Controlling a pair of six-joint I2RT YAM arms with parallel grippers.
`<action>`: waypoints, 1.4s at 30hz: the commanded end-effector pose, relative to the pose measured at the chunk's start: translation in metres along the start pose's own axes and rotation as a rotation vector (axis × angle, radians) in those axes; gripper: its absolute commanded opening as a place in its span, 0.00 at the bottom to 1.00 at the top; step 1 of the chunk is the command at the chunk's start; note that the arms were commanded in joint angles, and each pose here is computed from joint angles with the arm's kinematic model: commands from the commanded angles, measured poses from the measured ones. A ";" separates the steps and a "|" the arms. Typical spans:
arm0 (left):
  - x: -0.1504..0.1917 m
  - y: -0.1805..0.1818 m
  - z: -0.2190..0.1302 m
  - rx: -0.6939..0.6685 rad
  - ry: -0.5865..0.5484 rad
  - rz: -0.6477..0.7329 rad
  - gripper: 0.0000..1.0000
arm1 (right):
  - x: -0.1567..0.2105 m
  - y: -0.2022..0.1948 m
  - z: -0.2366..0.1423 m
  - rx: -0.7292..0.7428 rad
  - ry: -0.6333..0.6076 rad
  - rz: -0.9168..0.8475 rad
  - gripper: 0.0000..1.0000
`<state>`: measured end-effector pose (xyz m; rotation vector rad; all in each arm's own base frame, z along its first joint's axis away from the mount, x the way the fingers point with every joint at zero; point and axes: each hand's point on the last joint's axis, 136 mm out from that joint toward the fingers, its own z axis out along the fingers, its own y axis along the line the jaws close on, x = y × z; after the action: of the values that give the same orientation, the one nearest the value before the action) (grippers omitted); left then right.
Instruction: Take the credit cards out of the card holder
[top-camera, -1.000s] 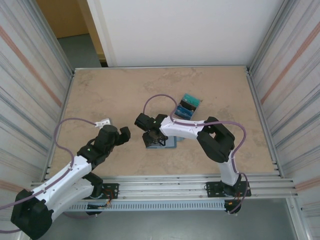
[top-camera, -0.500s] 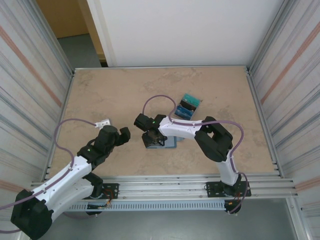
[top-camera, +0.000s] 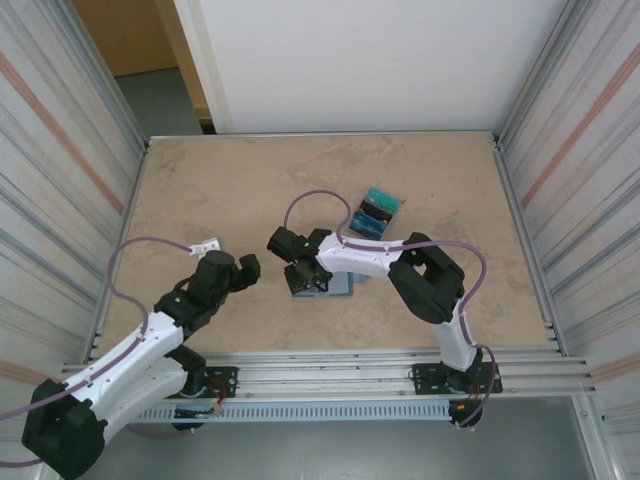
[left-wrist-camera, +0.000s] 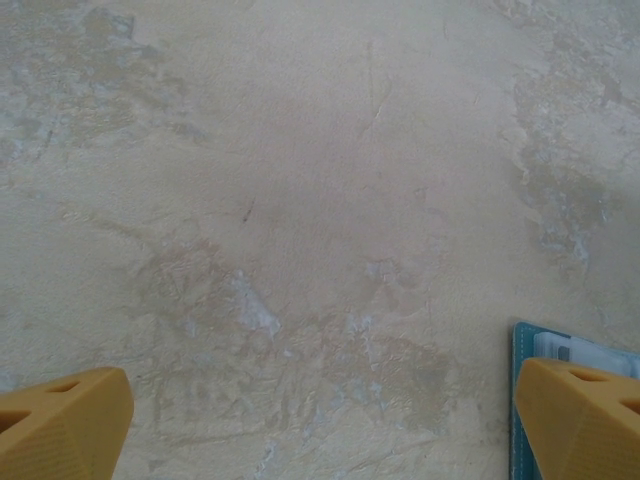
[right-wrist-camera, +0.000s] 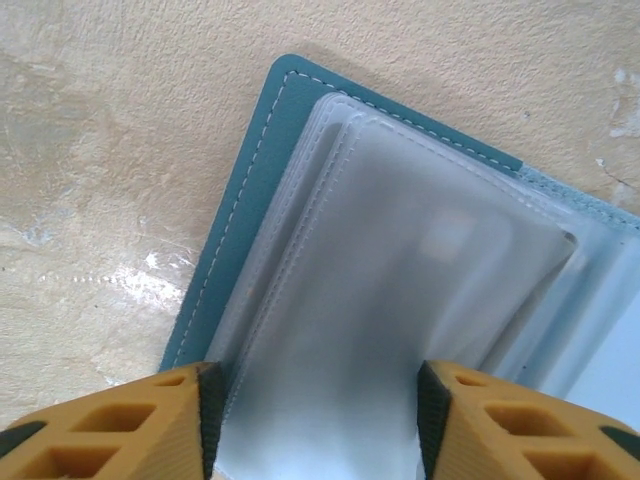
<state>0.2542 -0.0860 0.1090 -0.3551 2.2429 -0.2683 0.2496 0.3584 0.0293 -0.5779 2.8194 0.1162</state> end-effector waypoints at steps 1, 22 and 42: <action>-0.008 -0.002 -0.003 -0.003 -0.017 -0.005 0.99 | 0.010 -0.006 0.003 0.005 0.032 0.015 0.48; -0.021 -0.011 -0.010 0.025 -0.033 0.016 0.99 | 0.000 -0.031 -0.024 0.053 -0.035 0.056 0.39; -0.025 -0.022 -0.012 0.063 -0.023 0.047 0.99 | 0.010 -0.087 -0.044 0.169 -0.071 0.158 0.43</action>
<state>0.2598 -0.0948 0.1292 -0.2902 2.2274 -0.2962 0.2643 0.2867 0.0557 -0.3873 2.7831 -0.0310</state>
